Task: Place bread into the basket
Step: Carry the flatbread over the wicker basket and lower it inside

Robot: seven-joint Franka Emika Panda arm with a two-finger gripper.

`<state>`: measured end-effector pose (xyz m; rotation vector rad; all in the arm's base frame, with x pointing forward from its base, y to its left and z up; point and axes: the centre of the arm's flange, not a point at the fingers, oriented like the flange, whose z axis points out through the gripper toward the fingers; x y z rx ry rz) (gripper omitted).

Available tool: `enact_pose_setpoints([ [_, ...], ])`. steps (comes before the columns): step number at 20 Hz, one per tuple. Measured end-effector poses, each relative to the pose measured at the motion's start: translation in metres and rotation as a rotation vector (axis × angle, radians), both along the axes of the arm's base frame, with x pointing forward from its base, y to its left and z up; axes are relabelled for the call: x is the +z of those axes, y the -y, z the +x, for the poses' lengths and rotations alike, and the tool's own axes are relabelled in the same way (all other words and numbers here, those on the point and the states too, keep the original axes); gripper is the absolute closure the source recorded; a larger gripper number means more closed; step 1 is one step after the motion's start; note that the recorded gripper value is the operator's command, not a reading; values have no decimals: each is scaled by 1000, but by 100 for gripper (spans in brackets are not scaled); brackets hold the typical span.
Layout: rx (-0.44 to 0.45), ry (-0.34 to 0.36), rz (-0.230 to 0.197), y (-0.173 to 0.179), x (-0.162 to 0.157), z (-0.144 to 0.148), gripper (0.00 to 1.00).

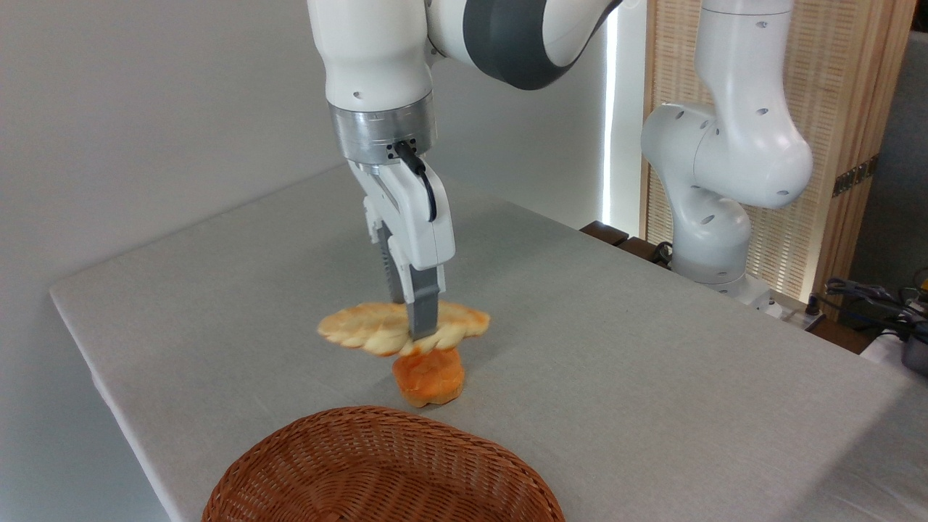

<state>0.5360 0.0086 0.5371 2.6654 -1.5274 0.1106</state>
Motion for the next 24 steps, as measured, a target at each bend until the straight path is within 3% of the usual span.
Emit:
enact_pose_setpoints([
  [5,253,134,-4,-30,-8,28,36],
  [6,284,155,-4,-33,-12,34,28],
  [8,323,206,-3,-39,-19,45,0],
  [12,349,264,7,-49,-35,61,0],
  [24,341,263,11,-44,-47,68,0],
])
